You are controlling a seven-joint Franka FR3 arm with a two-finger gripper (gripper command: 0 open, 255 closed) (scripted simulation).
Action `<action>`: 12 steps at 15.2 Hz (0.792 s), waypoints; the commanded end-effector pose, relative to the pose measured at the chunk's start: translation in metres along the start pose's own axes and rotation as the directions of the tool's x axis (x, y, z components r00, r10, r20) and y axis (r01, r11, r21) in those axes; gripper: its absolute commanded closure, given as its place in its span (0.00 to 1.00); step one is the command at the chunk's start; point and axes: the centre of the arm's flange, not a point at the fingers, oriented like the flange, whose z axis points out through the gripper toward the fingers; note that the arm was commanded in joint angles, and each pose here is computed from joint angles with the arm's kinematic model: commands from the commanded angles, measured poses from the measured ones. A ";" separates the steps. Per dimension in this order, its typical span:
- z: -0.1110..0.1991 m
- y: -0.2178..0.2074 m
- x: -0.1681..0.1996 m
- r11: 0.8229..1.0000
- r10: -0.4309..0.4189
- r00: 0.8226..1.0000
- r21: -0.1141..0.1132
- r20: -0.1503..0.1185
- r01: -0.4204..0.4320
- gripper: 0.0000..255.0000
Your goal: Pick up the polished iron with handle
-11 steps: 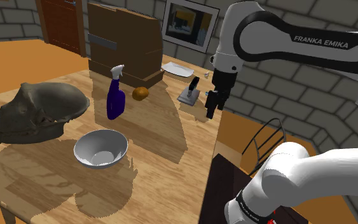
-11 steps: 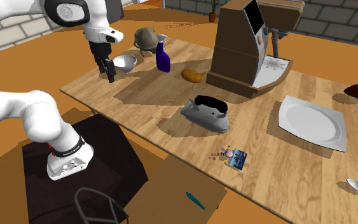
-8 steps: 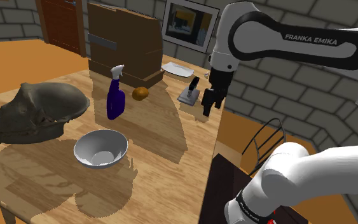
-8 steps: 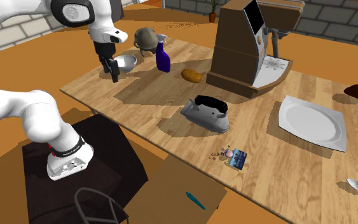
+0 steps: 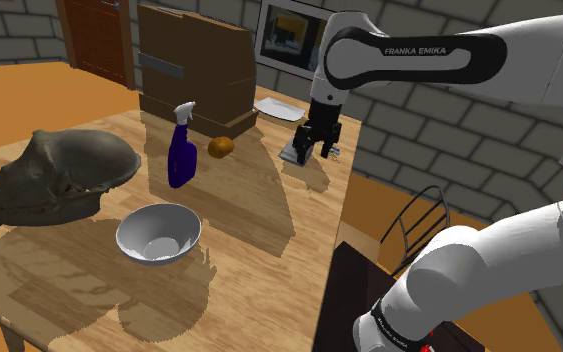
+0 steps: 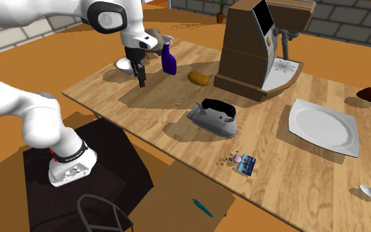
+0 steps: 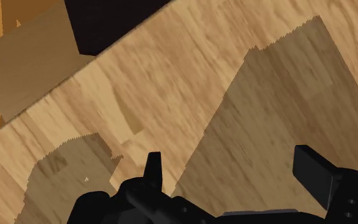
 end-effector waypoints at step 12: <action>0.010 0.088 0.133 0.932 0.362 0.929 0.020 -0.077 -0.361 0.00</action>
